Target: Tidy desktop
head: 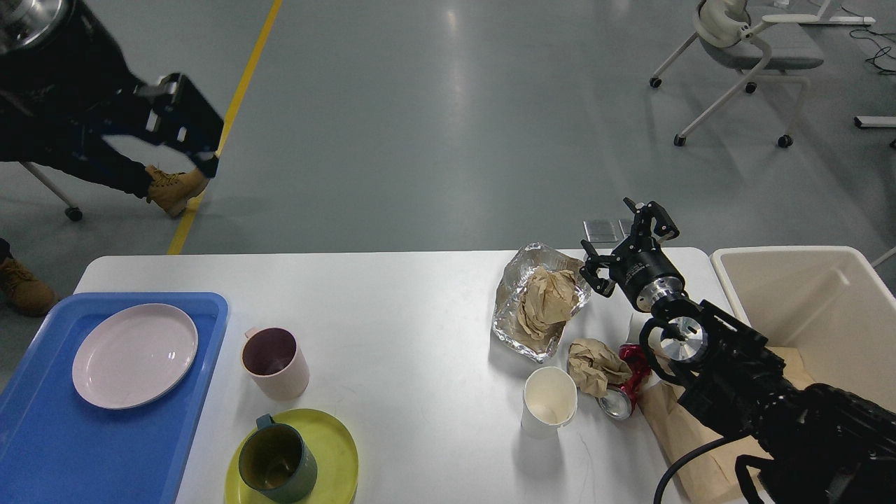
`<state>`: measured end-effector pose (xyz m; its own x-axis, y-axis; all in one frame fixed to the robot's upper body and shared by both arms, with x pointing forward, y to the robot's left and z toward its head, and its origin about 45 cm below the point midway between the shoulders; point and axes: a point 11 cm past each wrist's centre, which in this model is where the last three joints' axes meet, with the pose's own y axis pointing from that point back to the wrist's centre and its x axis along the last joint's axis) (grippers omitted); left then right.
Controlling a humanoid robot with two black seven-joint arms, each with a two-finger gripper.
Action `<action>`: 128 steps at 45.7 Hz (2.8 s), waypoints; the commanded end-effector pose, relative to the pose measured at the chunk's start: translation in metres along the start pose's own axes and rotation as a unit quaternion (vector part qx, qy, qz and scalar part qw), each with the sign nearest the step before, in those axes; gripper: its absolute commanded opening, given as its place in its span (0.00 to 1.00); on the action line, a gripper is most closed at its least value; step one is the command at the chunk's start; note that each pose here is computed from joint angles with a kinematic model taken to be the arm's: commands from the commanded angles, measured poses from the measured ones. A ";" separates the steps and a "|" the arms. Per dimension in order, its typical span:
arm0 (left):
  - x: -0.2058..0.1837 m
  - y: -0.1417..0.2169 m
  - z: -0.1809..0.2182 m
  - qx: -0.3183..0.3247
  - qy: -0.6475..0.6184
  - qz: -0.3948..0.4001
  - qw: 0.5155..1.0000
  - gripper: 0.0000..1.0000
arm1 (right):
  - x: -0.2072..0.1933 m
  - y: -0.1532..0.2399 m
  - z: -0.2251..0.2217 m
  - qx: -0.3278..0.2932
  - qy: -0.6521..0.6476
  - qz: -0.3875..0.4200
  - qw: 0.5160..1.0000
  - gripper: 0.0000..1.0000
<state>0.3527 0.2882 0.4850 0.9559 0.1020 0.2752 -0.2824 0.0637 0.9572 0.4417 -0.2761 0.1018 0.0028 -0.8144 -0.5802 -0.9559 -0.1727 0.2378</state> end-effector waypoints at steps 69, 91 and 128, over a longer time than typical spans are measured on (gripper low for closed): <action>-0.146 -0.266 -0.052 0.103 -0.030 -0.238 0.965 0.96 | 0.000 0.000 0.000 0.000 -0.001 0.000 1.000 1.00; -0.134 -0.283 -0.041 0.092 -0.029 -0.146 0.985 0.96 | 0.000 0.000 0.000 0.000 0.000 0.000 1.000 1.00; -0.160 -0.262 -0.034 0.061 -0.005 -0.166 0.984 0.95 | 0.000 0.000 0.000 0.000 0.000 0.000 1.000 1.00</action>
<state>0.2747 0.2894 0.1866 0.9953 0.0851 -0.0465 0.0490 -0.0277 0.9984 0.4415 -0.2759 0.1016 0.0026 -0.8143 -0.5804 -0.9557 -0.1728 0.2381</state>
